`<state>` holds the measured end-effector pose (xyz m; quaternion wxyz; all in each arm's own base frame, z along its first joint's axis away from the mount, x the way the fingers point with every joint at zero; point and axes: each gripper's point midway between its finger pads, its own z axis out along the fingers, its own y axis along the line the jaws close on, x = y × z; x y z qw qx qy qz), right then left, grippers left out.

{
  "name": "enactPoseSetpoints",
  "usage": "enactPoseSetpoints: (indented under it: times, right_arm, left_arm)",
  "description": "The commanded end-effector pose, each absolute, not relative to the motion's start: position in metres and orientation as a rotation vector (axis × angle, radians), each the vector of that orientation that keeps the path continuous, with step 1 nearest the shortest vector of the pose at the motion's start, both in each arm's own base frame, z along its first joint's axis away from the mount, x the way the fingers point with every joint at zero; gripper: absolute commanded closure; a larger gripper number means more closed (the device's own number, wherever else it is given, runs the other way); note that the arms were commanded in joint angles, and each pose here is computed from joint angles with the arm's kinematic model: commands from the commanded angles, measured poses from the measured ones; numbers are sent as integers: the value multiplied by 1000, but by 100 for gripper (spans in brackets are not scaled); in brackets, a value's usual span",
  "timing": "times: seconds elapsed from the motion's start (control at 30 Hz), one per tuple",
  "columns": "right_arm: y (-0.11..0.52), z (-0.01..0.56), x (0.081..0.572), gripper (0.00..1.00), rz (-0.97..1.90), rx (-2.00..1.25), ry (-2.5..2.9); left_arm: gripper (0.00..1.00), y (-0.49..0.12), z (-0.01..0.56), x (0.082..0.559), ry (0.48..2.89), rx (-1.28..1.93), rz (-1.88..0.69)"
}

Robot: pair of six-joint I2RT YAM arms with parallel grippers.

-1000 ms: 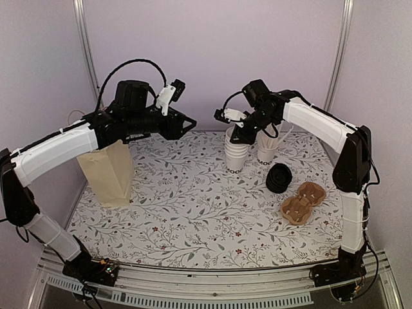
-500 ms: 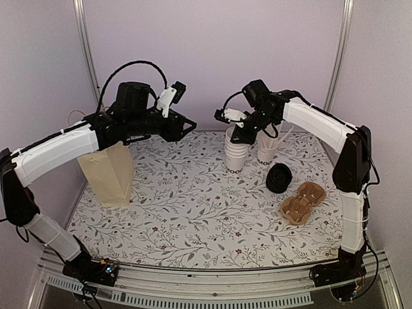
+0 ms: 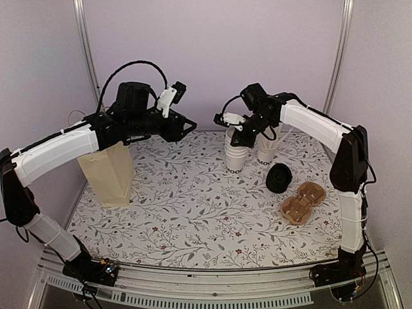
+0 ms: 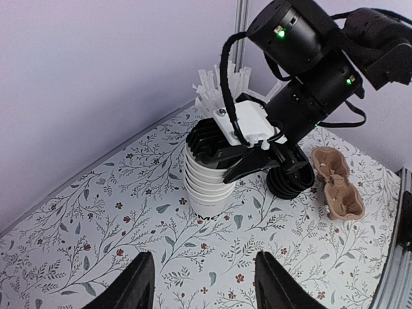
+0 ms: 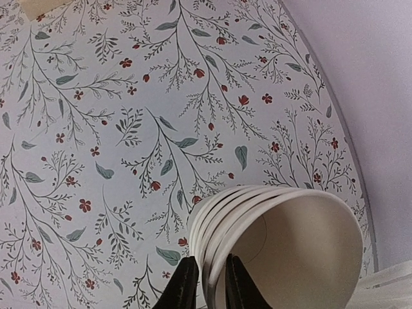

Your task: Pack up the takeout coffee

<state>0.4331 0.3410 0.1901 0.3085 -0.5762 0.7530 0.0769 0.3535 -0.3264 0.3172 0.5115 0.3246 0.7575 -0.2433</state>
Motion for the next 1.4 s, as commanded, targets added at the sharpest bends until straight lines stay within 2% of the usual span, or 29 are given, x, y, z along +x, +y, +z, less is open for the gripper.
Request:
enactPoseSetpoints:
  times: [0.0, 0.17, 0.6, 0.87, 1.03, 1.1, 1.2, 1.27, 1.37]
  right_arm:
    - [346, 192, 431, 82, 229, -1522, 1992]
    - [348, 204, 428, 83, 255, -1517, 1969]
    - [351, 200, 424, 99, 293, -1522, 1980]
    - [363, 245, 415, 100, 399, -1496, 1875]
    - [366, 255, 413, 100, 431, -1493, 1841]
    - [365, 256, 420, 100, 344, -1468, 1841]
    - [371, 279, 414, 100, 458, -1475, 1783]
    - [370, 280, 423, 100, 385, -1428, 1806]
    - [375, 293, 411, 100, 568, -1454, 1767]
  left_arm:
    - [45, -330, 322, 350, 1790, 794, -582]
    - [45, -331, 320, 350, 1792, 797, -582]
    - [45, -334, 315, 350, 1803, 803, -586]
    - [43, -336, 296, 362, 1900, 691, -619]
    - [36, -350, 269, 373, 2001, 581, -721]
    - [35, -350, 266, 379, 2032, 481, -778]
    - [35, -350, 267, 383, 2040, 350, -898]
    - [36, -353, 269, 387, 2023, 264, -989]
    - [39, -355, 263, 392, 2008, 120, -1099]
